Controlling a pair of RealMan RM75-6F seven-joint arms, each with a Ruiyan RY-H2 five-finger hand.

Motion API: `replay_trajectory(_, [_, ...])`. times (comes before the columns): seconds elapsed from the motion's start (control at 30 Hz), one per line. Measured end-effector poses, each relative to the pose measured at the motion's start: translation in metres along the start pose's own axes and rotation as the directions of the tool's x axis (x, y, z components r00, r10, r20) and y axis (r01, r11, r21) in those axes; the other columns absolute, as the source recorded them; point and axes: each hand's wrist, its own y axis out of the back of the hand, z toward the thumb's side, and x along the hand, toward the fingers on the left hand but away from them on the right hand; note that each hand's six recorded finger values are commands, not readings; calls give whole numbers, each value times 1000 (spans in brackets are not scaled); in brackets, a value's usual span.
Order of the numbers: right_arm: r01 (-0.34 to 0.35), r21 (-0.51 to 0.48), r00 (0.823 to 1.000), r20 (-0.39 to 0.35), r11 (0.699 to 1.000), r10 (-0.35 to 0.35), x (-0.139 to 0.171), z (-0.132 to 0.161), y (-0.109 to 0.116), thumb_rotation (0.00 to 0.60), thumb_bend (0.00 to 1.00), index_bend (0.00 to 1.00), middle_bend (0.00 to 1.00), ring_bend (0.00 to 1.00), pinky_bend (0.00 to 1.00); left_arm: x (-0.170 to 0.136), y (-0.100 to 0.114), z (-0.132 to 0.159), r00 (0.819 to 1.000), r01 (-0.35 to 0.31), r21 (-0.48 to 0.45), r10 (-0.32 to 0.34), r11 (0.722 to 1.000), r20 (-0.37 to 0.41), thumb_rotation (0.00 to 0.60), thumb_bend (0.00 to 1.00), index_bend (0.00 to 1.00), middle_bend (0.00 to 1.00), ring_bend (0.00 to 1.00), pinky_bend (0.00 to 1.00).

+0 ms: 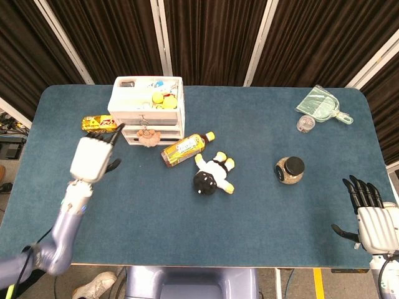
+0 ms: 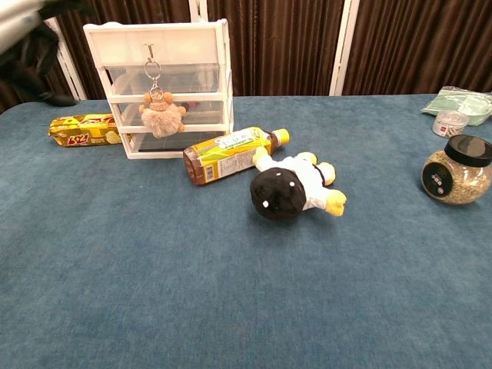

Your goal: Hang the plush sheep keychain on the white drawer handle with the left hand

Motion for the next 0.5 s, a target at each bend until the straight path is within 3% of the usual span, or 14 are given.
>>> replay_trajectory(0.03, [-4,5,1000,0,1000,4,0,0,-1,600,16,0,0,0,0,-12,0,-6,999,21,-16,-21,1000,-25,600,0,40,116,70,140])
replay_trajectory(0.13, [-18,19,1000,0,1000,18,0,1,-3,600,15,0,0,0,0,-53,-2,-29,989,91,-62,-98,994,-114,600,0,0,0,0,4])
replay_trajectory(0.3, [-30,29,1000,11,999,29,0,-1,-4,600,14,0,0,0,0,-107,-2,-62,951,196,-109,-216,975,-222,600,0,0,0,0,0])
replay_trajectory(0.4, [-31,32,999,15,999,30,-1,-2,-4,600,15,0,0,0,0,-129,-3,-75,934,218,-122,-243,968,-260,600,0,0,0,0,0])
replay_trajectory(0.5, [-32,34,999,19,999,31,0,-2,-4,600,15,0,0,0,0,-144,-3,-83,931,214,-118,-239,970,-275,600,0,0,0,0,0])
